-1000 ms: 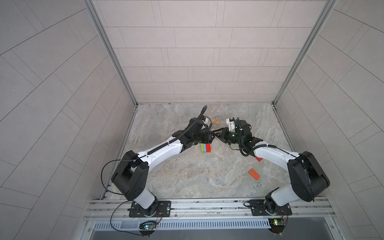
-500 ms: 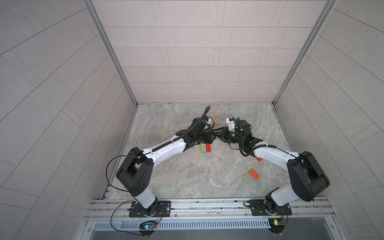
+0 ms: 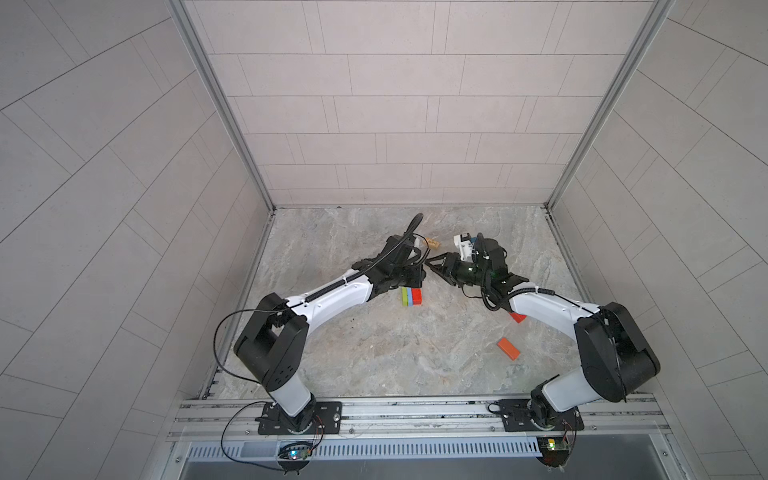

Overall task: Build the wood block tower
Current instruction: 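Pass the pale wood block from the right gripper into the left gripper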

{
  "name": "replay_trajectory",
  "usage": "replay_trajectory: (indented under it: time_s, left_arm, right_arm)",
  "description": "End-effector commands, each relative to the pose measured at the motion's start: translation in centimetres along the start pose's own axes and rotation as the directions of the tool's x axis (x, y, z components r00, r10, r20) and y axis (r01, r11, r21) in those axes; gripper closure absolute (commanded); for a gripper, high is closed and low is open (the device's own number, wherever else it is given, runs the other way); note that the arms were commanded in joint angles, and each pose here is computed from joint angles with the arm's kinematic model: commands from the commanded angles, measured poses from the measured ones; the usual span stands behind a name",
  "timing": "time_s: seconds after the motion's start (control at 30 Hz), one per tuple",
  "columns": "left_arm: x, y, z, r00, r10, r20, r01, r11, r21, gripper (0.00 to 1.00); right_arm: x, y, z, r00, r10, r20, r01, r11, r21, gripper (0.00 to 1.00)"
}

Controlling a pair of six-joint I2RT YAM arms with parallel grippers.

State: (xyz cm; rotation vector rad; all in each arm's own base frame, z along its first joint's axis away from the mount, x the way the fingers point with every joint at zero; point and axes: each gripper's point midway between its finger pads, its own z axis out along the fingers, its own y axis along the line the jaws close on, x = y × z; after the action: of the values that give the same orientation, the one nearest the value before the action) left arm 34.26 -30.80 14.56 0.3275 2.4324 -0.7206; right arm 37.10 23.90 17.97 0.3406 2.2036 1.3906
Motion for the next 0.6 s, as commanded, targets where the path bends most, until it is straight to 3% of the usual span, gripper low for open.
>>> replay_trajectory:
  time_s: [0.0,0.23,0.4,0.57]
  left_arm:
    - [-0.5,1.2,-2.3,0.998,0.070,-0.006,-0.070,0.994,-0.086,0.91]
    - [-0.1,1.7,-5.2,0.962,0.266,-0.061,-0.272,0.954,-0.123,0.91]
    - [0.4,1.1,-6.0,0.899,0.428,-0.086,-0.434,0.898,-0.068,0.91]
    - [0.5,0.9,-5.1,0.858,0.497,-0.127,-0.502,0.865,-0.001,0.90]
  right_arm:
    - [-1.7,1.6,-1.5,1.000,-0.013,0.027,0.014,0.999,-0.052,0.48]
    - [-3.8,0.1,-5.0,0.996,-0.020,0.082,0.022,1.000,-0.020,0.41]
    - [-3.8,-1.0,-6.4,0.995,-0.015,0.094,0.017,1.000,-0.019,0.41]
    - [-2.7,-2.0,-6.9,0.997,-0.014,0.076,0.015,1.000,-0.011,0.44]
